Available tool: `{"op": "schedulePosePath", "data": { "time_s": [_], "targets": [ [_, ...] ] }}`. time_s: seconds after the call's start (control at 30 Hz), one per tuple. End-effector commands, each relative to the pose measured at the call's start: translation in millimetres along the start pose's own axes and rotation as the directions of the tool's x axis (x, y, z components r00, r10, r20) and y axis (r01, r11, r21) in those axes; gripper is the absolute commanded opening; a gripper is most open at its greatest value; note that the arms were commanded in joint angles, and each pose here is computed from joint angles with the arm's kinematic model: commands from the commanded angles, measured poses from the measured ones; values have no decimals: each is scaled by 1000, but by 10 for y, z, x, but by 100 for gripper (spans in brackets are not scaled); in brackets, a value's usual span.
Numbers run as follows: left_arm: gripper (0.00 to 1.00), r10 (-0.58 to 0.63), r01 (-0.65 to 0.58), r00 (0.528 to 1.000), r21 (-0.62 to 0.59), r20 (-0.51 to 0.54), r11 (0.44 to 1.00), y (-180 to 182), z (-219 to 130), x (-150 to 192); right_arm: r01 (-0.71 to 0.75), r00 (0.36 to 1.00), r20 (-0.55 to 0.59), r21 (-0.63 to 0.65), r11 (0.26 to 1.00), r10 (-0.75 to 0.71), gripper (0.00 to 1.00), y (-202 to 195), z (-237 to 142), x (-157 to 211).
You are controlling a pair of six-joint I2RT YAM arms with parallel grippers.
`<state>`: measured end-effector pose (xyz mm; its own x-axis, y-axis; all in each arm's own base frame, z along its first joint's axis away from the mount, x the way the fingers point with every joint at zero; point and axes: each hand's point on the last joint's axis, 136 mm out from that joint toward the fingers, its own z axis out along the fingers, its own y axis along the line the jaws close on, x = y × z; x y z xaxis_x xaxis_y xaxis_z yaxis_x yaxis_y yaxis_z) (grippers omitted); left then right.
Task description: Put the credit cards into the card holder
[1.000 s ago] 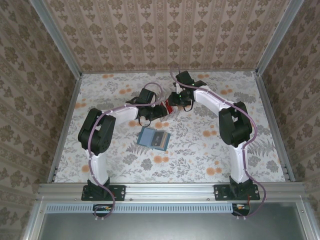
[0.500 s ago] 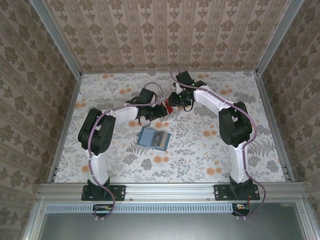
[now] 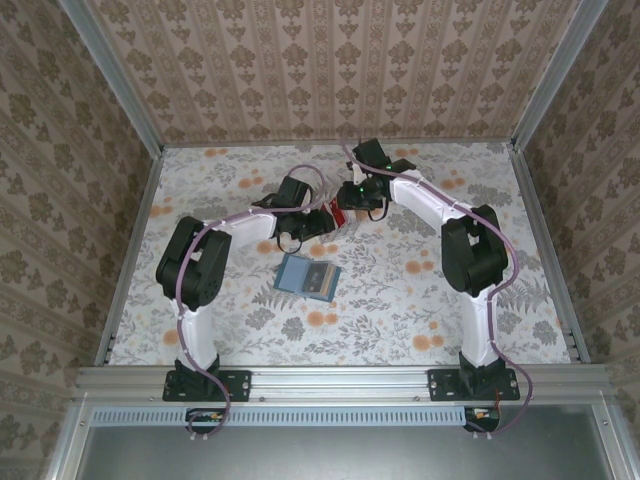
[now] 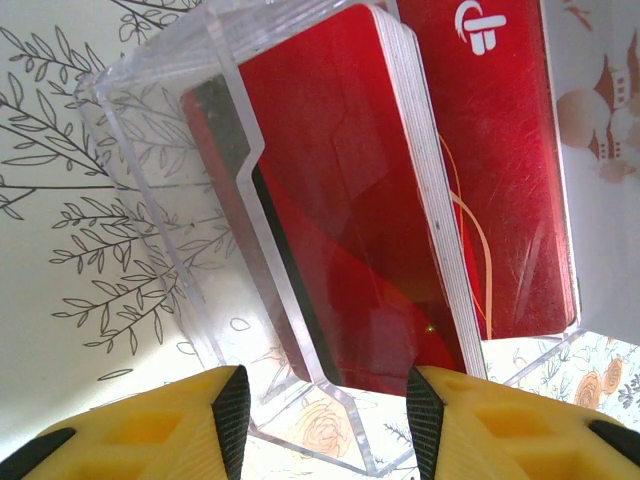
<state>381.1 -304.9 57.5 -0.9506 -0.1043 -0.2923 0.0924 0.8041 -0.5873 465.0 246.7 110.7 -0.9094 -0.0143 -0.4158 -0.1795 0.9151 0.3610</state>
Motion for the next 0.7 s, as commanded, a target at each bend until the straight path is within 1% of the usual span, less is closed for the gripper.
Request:
{"op": "schedulePosePath", "data": {
  "time_s": [0.0,0.1,0.17,0.33,0.47,0.67],
  "targets": [
    [49,-2,2,1000,28,5,1000,-86,28,-65,5,1000,16,-45,999,-4,37,145,-184,-51],
    [49,-4,4,1000,28,2,1000,-80,37,-58,4,1000,12,-42,999,-4,37,141,-170,-46],
    [49,-3,3,1000,27,1,1000,-74,37,-55,2,1000,9,-36,999,-2,33,127,-164,-39],
    [49,-4,4,1000,24,1,1000,-65,42,-55,0,1000,16,-33,999,0,21,112,-201,-62],
    [49,-5,5,1000,25,1,1000,-67,46,-56,0,1000,22,-33,999,1,13,103,-225,-79],
    [49,-2,2,1000,26,0,1000,-82,28,-56,-1,1000,31,-26,1000,2,10,68,-285,-98]
  ]
}}
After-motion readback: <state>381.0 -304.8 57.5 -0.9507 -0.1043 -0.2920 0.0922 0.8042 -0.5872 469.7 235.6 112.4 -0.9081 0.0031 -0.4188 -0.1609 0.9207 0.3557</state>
